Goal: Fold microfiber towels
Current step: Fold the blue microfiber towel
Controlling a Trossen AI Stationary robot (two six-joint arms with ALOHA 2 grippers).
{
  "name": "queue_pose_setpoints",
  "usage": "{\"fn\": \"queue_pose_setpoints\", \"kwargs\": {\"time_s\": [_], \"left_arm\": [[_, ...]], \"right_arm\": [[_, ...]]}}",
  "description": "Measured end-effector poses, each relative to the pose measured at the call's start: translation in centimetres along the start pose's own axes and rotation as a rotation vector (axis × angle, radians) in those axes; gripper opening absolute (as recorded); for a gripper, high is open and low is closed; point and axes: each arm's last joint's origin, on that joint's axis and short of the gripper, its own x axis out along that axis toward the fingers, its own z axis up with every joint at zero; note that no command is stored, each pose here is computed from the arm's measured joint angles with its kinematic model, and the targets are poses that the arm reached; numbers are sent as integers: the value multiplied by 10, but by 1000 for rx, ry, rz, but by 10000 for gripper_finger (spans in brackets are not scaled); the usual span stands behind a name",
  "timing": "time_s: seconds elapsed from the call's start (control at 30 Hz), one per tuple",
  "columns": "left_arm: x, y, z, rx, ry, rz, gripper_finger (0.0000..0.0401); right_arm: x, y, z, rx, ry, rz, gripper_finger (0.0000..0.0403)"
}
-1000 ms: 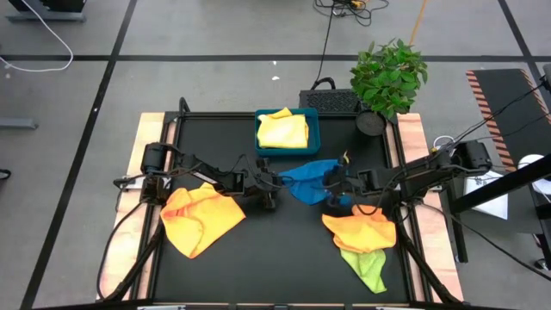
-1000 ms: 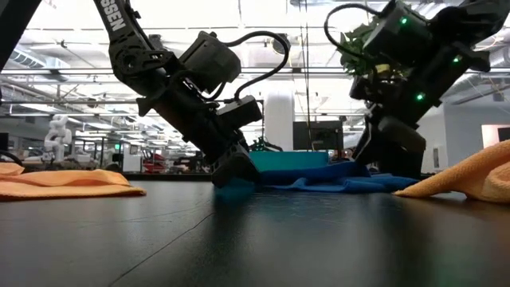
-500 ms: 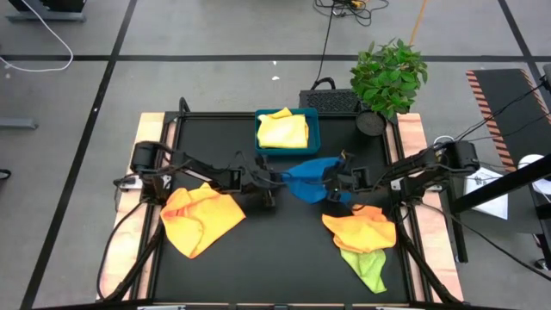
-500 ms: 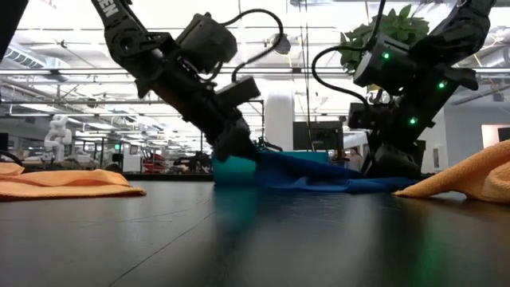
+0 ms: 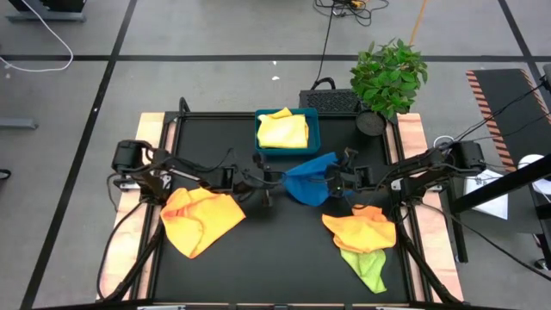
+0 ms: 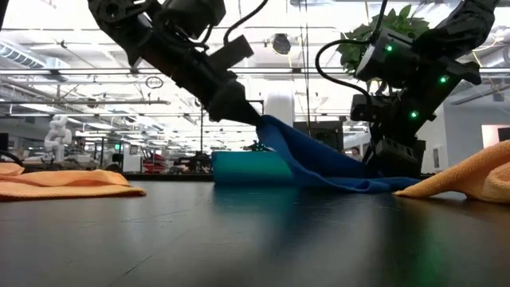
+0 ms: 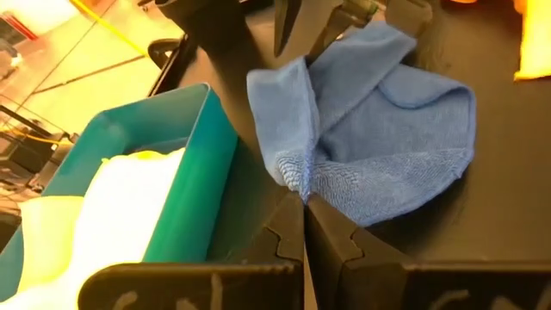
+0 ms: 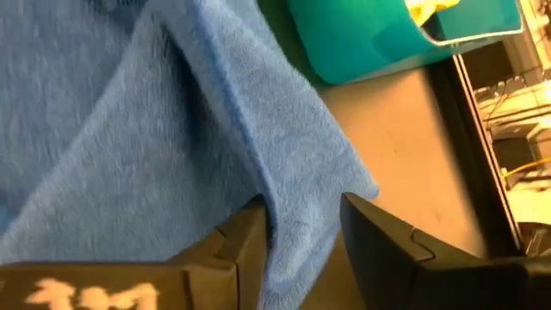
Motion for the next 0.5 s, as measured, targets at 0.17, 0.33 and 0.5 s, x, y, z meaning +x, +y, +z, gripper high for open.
{"fn": "queue_pose_setpoints", "kwargs": {"time_s": [0.17, 0.33, 0.5], "left_arm": [[-3, 1, 1, 2, 4, -2, 2], [-2, 1, 0, 4, 9, -3, 2], [-2, 1, 0, 4, 11, -3, 2]], "right_arm": [[0, 0, -3, -50, 23, 4, 125], [0, 0, -6, -73, 55, 17, 89], [0, 1, -7, -73, 58, 65, 26]]}}
